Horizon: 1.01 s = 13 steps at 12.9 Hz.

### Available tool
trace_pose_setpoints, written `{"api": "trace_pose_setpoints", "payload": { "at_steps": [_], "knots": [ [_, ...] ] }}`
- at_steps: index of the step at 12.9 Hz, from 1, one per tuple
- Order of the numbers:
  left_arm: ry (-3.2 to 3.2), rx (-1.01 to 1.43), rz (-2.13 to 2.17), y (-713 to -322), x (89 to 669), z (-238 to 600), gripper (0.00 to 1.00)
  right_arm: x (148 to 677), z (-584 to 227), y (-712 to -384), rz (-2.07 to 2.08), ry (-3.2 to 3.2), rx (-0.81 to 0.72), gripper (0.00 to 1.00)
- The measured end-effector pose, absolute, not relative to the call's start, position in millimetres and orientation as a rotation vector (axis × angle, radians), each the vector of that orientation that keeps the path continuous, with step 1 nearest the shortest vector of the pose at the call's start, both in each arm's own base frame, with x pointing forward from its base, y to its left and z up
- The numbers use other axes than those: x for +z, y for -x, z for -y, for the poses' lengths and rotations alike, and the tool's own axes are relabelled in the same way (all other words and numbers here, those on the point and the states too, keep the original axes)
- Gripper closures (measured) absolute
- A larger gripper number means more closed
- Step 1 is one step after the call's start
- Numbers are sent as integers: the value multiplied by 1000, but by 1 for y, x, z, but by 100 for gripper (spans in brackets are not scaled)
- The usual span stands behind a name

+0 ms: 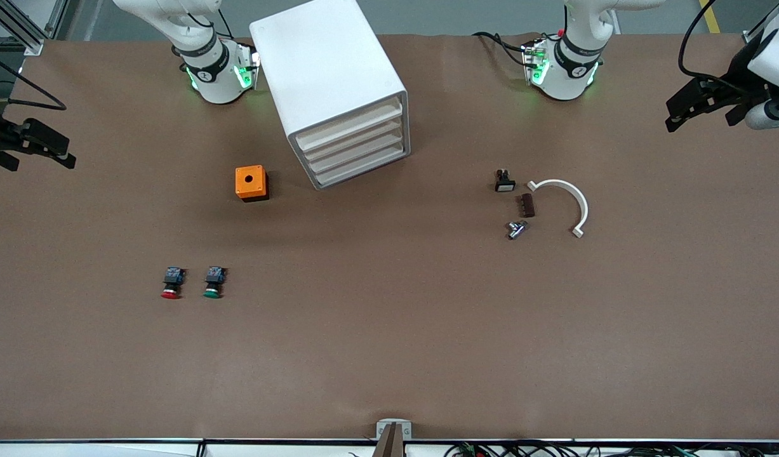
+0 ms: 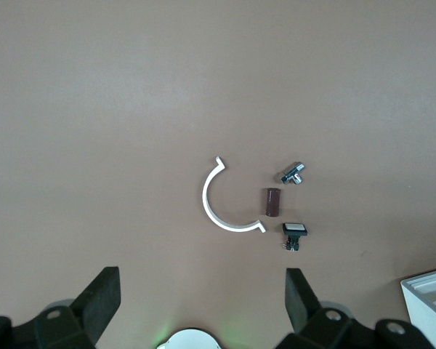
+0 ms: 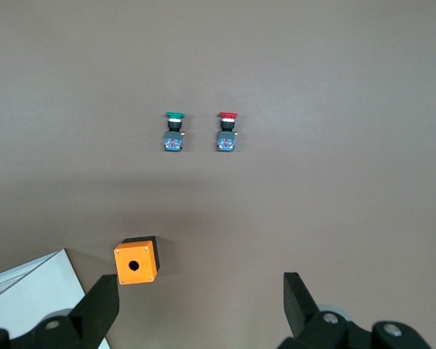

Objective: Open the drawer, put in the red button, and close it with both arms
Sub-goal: 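Reach the right gripper toward the red button while the left gripper reaches the drawer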

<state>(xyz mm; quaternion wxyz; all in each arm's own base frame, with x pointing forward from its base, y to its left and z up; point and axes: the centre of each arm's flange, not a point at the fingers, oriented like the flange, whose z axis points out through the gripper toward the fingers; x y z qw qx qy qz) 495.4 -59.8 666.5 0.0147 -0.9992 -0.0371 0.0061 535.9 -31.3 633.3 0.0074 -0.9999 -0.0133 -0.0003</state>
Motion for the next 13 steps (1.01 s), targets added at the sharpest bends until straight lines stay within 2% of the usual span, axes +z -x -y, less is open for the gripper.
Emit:
{"api": "trace_pose_setpoints", "payload": {
  "at_steps": [7,13],
  "knots": [
    [3107,64,119,-513,651,59,0,633,32,-536,41,3127,-5,0],
    [3079,280,173,-567,561,67,0,635,33,-539,36,3129,-44,0]
  ]
}}
